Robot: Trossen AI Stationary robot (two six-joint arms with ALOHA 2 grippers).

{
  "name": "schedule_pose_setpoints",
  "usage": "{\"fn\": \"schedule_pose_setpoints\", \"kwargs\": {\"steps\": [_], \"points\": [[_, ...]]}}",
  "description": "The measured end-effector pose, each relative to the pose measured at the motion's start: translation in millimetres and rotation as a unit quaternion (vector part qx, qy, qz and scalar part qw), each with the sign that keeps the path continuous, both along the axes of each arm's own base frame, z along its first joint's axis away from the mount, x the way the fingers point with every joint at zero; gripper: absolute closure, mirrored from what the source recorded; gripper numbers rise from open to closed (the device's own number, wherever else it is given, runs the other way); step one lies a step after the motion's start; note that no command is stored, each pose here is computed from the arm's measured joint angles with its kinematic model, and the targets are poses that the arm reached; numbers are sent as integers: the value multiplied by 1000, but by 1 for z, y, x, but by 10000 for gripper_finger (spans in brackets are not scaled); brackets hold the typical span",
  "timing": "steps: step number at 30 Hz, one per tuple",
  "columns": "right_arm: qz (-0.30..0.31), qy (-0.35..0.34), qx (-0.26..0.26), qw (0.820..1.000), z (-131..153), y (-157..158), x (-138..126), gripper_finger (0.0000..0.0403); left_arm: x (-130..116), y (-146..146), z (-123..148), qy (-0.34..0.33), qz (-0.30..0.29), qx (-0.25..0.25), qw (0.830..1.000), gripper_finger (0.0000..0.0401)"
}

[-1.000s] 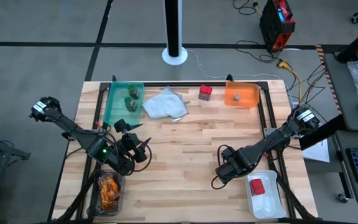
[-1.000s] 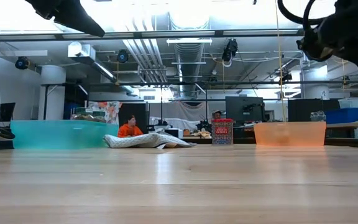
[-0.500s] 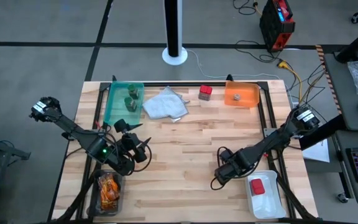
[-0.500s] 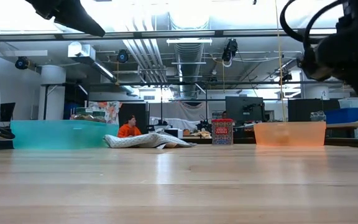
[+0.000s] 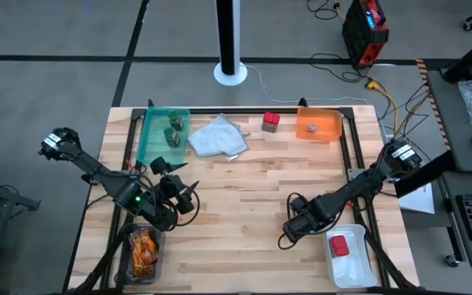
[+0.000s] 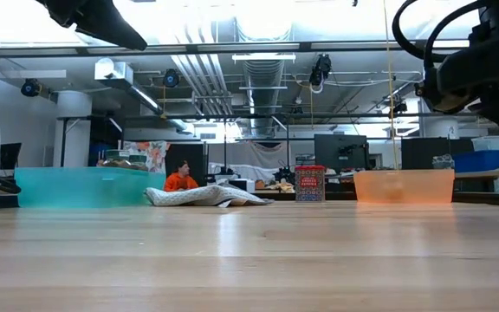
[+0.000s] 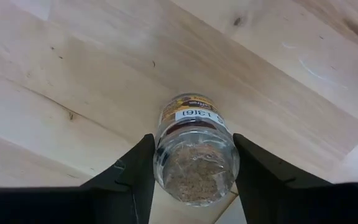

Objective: Sort spices by type
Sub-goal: Put the brown seasoning bottle into the orange bin

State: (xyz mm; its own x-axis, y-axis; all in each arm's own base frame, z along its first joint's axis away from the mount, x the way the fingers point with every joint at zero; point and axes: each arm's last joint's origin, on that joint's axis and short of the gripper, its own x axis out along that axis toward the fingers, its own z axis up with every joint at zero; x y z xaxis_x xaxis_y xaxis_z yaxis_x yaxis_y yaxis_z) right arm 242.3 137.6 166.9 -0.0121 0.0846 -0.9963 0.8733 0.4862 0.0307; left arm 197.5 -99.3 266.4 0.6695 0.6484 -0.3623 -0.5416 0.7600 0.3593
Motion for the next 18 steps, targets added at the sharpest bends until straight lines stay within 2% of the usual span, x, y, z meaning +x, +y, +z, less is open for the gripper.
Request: {"fn": "schedule_pose_setpoints", "kwargs": {"steps": [4, 6, 12, 18], "points": [[13, -1, 4, 1000, 4, 0, 2, 238, 0, 0, 0, 1, 0, 1, 1000, 95], [18, -5, 7, 1000, 15, -2, 7, 238, 0, 0, 0, 5, -3, 5, 1000, 95], [45, -14, -4, 999, 76, -25, 29, 238, 0, 0, 0, 11, -8, 13, 1000, 95], [70, -80, -50, 993, 136, -82, 55, 238, 0, 0, 0, 12, -7, 19, 1000, 95]]}}
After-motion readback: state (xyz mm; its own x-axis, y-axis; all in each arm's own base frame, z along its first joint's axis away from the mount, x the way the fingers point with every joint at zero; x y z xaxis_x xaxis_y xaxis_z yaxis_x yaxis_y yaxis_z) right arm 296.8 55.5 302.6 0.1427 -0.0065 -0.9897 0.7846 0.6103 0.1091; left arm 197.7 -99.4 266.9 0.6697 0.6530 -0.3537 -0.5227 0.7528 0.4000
